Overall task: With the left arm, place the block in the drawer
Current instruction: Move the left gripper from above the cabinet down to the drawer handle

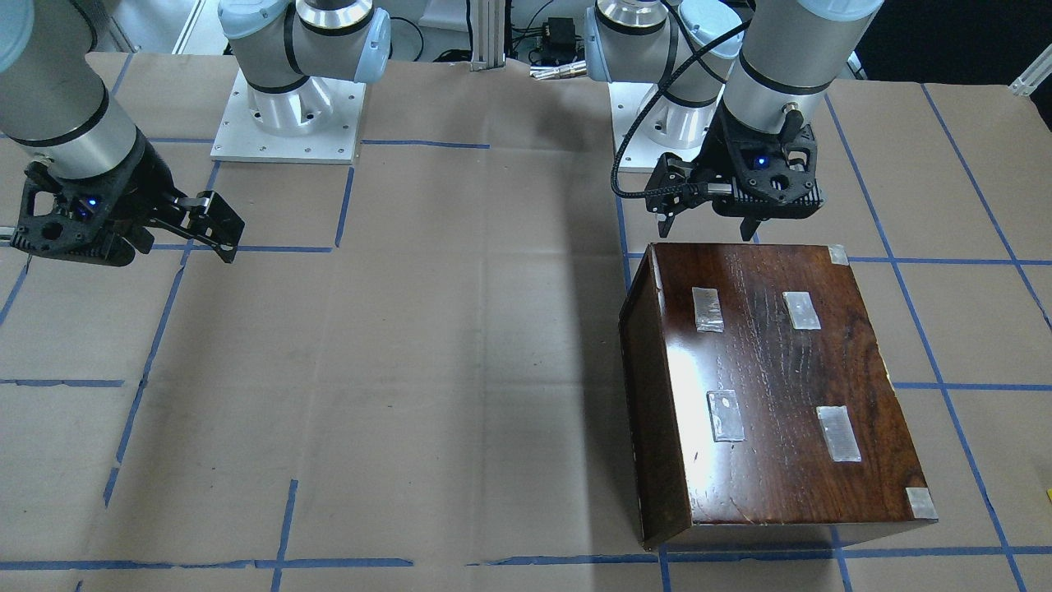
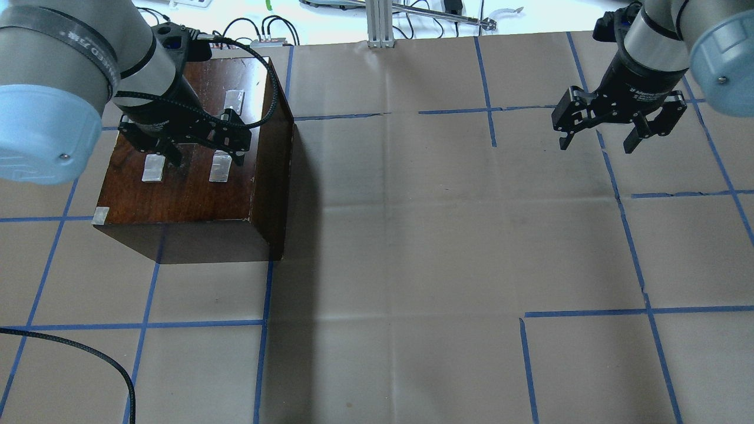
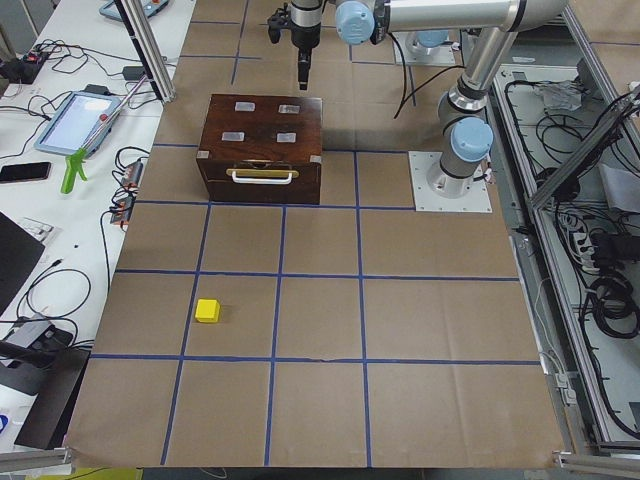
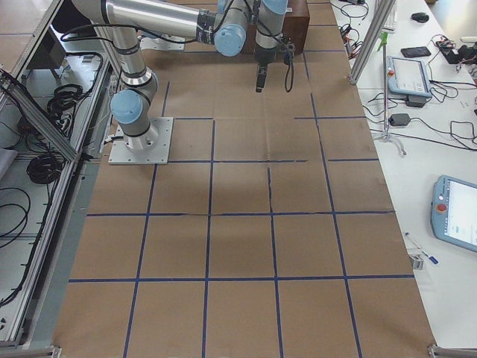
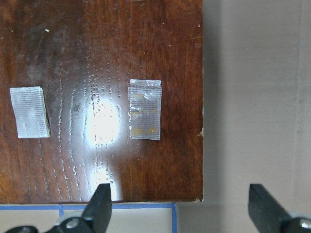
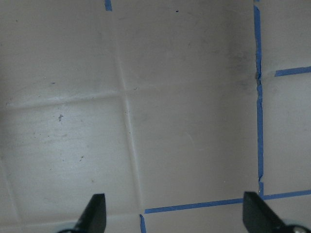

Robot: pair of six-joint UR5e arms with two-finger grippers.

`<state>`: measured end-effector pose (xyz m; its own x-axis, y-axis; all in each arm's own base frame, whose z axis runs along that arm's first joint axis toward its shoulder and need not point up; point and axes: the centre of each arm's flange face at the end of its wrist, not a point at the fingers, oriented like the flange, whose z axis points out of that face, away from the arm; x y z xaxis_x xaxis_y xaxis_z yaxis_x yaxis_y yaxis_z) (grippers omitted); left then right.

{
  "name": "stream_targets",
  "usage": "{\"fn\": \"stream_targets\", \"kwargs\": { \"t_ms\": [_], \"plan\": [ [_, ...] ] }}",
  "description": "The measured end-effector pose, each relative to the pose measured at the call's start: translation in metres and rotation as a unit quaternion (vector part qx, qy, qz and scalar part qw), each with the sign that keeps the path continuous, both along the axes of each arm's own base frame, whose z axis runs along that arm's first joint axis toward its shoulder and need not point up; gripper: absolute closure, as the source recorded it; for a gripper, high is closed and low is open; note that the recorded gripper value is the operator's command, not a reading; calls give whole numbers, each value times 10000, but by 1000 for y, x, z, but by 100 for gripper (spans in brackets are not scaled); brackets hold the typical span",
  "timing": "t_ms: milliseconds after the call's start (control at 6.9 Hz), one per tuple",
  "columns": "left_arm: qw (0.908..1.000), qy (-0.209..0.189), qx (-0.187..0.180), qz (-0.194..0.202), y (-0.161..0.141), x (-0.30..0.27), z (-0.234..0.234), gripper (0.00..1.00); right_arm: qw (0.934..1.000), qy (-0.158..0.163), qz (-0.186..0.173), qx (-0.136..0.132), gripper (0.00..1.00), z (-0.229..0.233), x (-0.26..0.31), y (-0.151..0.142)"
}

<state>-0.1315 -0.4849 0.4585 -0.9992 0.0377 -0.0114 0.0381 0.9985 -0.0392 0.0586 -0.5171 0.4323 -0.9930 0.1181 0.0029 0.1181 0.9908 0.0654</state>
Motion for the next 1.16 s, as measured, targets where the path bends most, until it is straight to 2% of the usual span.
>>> {"fn": "stream_targets", "kwargs": {
  "t_ms": [870, 1159],
  "plan": [
    [10000, 7, -9, 14, -1, 1, 0, 1, 10000, 0, 2, 0, 0, 0, 0, 0],
    [9997, 11, -58, 249, -8, 25, 5, 1, 10000, -1, 3, 2, 0, 0, 0, 0]
  ]
}}
